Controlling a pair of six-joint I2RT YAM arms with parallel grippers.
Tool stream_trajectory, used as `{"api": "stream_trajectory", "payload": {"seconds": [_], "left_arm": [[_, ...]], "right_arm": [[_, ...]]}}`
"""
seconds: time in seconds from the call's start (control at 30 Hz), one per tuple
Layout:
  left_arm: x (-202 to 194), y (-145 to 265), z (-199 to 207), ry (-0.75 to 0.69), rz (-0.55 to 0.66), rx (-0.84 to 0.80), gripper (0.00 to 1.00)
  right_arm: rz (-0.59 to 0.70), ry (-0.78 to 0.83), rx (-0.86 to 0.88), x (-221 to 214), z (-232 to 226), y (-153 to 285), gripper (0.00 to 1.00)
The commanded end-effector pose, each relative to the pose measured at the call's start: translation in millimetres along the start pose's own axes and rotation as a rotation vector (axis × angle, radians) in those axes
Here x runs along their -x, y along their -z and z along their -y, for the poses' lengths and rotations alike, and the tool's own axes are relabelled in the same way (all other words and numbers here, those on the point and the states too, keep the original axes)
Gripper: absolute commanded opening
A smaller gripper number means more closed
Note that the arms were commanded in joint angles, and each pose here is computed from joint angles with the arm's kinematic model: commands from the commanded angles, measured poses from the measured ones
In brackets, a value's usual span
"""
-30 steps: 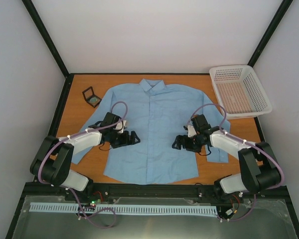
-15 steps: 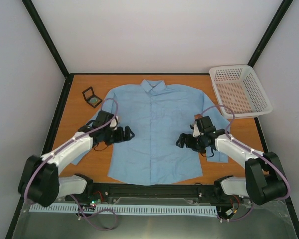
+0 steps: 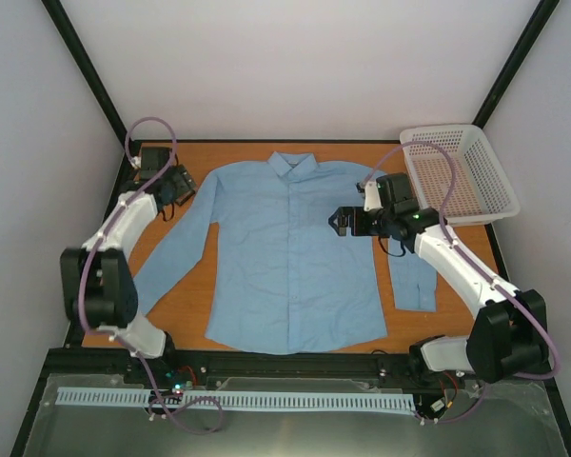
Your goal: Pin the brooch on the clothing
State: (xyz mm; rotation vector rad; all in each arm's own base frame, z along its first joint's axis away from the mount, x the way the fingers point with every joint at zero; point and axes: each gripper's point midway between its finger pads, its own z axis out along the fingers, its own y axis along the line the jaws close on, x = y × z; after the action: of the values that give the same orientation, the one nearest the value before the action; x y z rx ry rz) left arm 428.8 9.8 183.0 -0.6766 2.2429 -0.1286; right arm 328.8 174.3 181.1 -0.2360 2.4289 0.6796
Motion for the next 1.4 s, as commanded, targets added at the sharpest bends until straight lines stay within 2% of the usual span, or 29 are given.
{"api": "stream_trajectory", "payload": {"seconds": [0.0,0.1,0.23,0.6,0.9,1.27,1.37], "left_arm": [[21,-54,-33,0.027,-0.014,0.128,0.84],[25,-94,-41,-0.001,-0.027,0.188,0.7],[28,-133,-39,-0.049,-0.039,0.212,0.64],[19,-184,-33,-0.112,-0.099,0.202,0.64],[9,-194,-39,-0.125,-0.128,0.223,0.59],[-3,-187,-47,-0.142,-0.131,0.244,0.61],[-3,-184,-47,-0.13,-0.123,0.236,0.56]], "right_arm": [[-0.045,0.021,-0.017,-17,9,-5,1.0],[-0.056,0.02,-0.031,-28,15,-5,1.0],[-0.076,0.014,-0.032,-39,19,-4,1.0],[-0.1,0.045,-0.094,-47,33,-3,1.0],[-0.096,0.057,-0.13,-48,42,0,1.0],[-0.096,0.044,-0.112,-46,40,-3,1.0],[-0.094,0.04,-0.115,-48,40,-2,1.0]]}}
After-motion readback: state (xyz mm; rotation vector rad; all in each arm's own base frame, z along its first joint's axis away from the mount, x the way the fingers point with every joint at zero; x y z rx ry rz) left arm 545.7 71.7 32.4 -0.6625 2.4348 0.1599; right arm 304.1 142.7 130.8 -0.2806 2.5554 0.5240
